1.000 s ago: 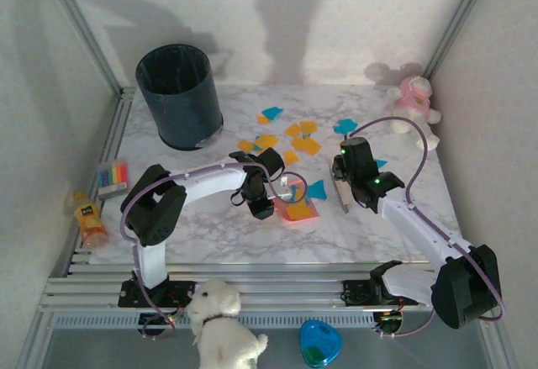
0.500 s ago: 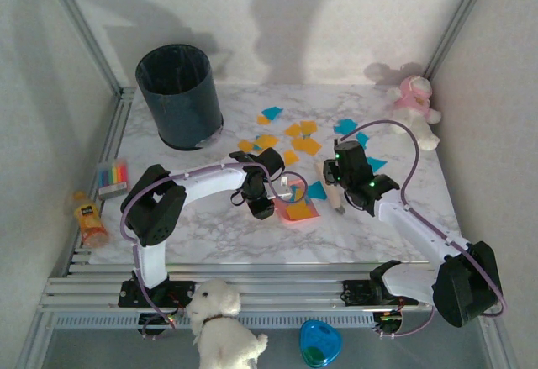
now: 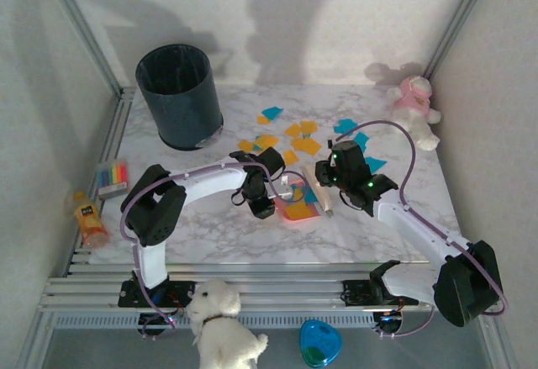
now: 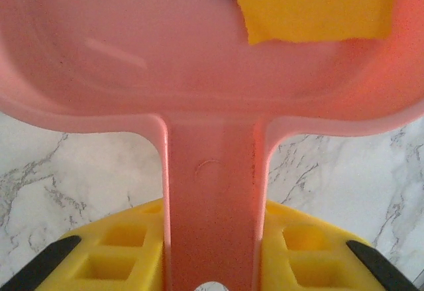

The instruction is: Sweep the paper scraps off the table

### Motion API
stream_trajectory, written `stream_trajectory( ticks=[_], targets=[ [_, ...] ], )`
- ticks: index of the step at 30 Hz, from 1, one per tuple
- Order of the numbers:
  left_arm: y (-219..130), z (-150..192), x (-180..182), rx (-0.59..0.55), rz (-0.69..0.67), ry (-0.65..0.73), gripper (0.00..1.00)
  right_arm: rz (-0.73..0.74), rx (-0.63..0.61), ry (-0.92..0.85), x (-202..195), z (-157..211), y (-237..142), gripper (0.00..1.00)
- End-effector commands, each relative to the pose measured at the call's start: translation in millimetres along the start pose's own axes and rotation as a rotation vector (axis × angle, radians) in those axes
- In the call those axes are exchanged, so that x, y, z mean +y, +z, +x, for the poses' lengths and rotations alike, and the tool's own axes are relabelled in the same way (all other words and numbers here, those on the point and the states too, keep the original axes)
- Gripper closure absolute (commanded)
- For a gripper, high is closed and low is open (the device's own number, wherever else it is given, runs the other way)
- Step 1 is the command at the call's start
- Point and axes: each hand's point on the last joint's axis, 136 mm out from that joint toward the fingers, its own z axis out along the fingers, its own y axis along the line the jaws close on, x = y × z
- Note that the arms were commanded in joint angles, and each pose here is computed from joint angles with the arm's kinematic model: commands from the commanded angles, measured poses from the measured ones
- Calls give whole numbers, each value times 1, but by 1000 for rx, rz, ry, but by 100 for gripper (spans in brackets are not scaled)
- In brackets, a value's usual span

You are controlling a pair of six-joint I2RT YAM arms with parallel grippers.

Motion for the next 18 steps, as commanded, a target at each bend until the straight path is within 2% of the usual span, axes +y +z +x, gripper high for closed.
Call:
stream_trajectory(
  ticks=[1,11,18],
  targets=[
    [1,2,-3,31,5,-10,100,-64,68,31,14,13,1,100],
    [1,0,-2,15,4,-10,100,-82,35,51,18,3,-8,100],
    [-3,-6,-3,-16,5,-13,100,-34,0,66,9,-3,-16,100]
  ],
)
